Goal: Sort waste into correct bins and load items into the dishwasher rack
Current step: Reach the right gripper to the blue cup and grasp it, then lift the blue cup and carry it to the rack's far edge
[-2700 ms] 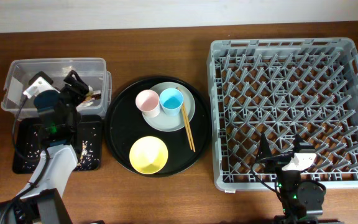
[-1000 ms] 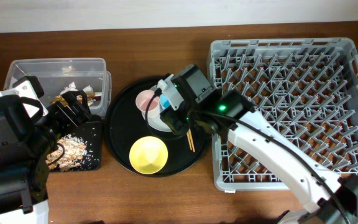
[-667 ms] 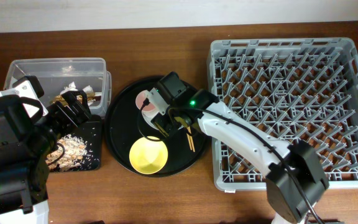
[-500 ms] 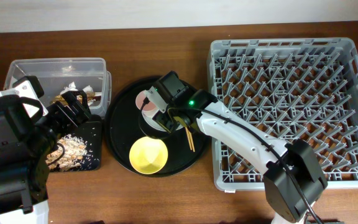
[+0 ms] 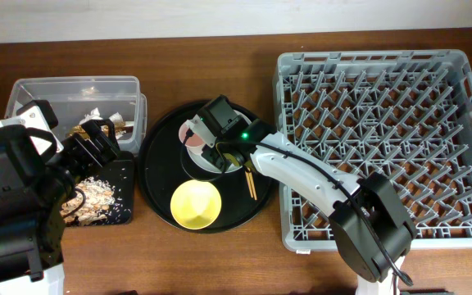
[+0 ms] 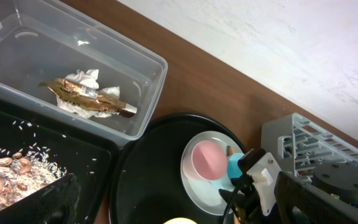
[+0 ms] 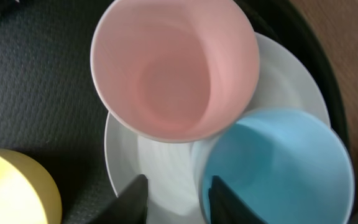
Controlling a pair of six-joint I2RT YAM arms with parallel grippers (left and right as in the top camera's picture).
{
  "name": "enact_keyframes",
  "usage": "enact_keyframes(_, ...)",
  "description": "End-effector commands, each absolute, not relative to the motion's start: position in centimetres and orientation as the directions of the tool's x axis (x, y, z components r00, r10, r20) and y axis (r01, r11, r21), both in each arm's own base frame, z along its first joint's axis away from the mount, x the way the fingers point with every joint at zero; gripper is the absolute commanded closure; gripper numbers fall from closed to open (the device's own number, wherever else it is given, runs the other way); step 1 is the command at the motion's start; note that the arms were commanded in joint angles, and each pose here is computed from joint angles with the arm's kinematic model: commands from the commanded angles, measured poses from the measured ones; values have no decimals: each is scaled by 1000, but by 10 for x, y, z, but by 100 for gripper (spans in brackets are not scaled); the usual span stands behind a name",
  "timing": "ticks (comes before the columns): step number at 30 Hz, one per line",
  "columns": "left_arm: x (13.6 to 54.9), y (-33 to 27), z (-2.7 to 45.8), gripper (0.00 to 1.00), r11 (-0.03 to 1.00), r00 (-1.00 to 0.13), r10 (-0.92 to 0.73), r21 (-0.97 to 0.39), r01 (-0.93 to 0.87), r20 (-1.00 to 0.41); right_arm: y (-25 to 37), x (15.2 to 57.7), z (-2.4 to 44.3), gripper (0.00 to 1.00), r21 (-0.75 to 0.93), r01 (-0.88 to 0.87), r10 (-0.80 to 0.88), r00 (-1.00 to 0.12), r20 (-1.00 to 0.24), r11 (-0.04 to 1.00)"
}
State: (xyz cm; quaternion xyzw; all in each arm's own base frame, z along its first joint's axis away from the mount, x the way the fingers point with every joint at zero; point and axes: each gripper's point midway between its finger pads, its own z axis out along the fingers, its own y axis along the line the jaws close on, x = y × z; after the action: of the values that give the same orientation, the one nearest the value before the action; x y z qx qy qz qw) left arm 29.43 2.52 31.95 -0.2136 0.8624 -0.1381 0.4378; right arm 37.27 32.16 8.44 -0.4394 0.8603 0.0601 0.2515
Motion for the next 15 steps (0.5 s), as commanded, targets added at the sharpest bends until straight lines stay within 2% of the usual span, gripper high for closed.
enact_keyframes(1,294,28,323,1,881,-519,-472,-407,-243,-713,317,371,74,70,-118,-785,-736,-502,-454,609)
enact_keyframes(6,294,28,323,1,881,-519,-472,-407,-243,-713,308,369,70,75,-140,-776,-747,-515,-420,614)
enact_keyframes(8,294,28,323,1,881,-518,-472,-407,-243,-713,304,371,70,84,-161,-768,-749,-518,-413,620)
enact_keyframes(9,294,28,323,1,881,-518,-472,-407,-243,-713,304,371,70,92,-161,-768,-749,-518,-414,620)
enact_keyframes(10,294,28,323,1,881,-519,-472,-407,-243,-713,304,371,70,96,-162,-768,-749,-518,-413,620)
enact_keyframes(11,294,28,323,1,881,-518,-472,-407,-243,-713,304,372,71,96,-166,-766,-749,-518,-414,621)
enact_keyframes(13,294,28,323,1,881,-518,-472,-407,-243,-713,305,377,85,96,-182,-757,-741,-510,-437,628)
enact_keyframes(15,294,28,323,1,881,-518,-472,-407,-243,-713,310,383,151,96,-198,-741,-706,-470,-531,642)
